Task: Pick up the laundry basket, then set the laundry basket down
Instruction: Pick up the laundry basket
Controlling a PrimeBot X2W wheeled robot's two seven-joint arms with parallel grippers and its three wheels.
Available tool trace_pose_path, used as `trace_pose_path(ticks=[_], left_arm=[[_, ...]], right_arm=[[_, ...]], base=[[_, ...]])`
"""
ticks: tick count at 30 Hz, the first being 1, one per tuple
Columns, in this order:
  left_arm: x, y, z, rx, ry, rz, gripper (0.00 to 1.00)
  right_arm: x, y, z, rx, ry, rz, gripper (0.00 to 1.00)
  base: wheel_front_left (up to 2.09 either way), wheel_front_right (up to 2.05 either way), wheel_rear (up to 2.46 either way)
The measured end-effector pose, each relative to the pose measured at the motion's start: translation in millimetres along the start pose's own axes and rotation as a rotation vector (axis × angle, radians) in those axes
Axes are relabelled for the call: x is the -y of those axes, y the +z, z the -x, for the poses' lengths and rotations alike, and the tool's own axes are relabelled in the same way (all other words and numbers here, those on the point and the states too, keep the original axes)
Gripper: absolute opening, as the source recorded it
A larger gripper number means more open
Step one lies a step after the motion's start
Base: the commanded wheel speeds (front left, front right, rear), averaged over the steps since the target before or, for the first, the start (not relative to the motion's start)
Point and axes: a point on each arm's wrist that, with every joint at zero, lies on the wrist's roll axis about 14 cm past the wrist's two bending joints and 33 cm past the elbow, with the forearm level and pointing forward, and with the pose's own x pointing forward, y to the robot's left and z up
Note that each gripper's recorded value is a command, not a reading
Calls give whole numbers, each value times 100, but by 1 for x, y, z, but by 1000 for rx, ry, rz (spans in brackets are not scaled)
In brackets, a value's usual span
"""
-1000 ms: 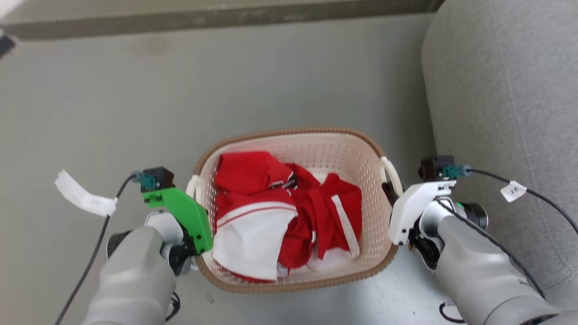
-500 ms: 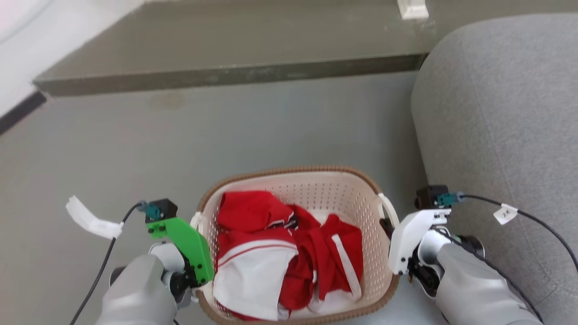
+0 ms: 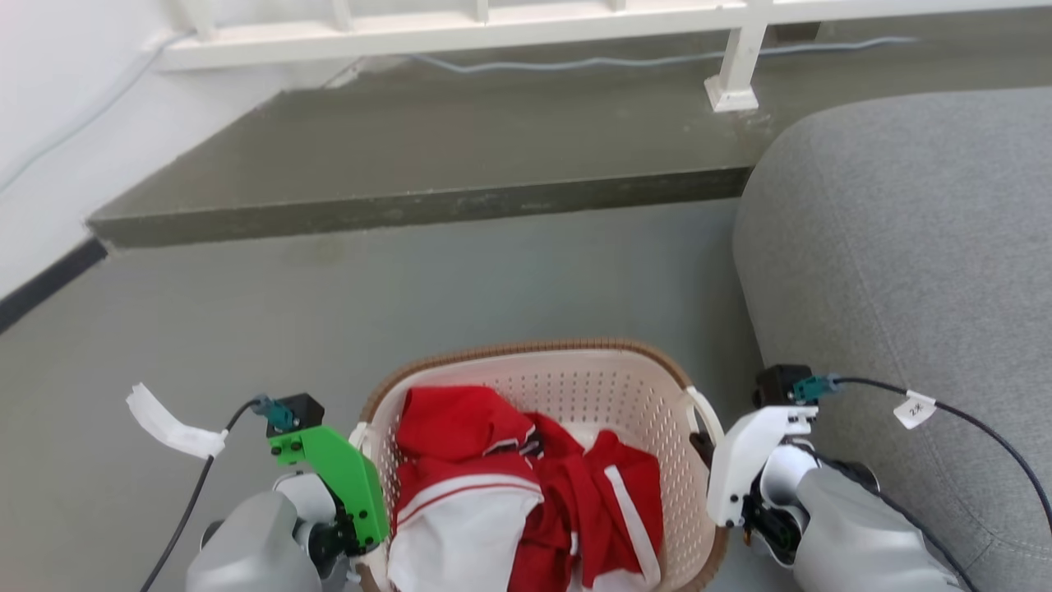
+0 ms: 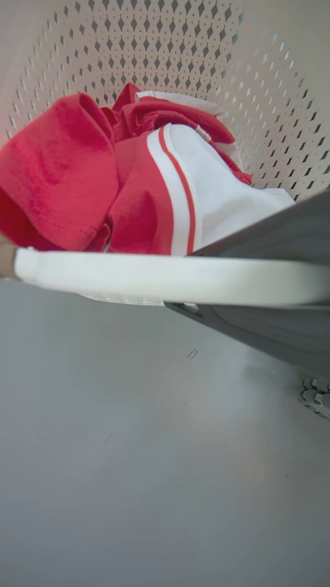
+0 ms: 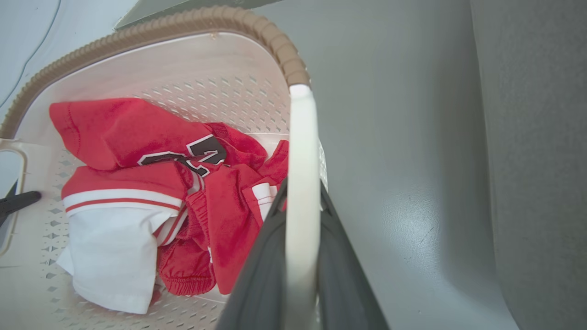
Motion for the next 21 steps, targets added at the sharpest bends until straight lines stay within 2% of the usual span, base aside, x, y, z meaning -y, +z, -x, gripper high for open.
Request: trace_pose_path(ticks=[21], left_arm=[[1, -5, 7, -6, 0, -6, 0]], right_arm=[[-3, -5, 9, -7, 5, -26, 0]], base=[[0, 0, 0]])
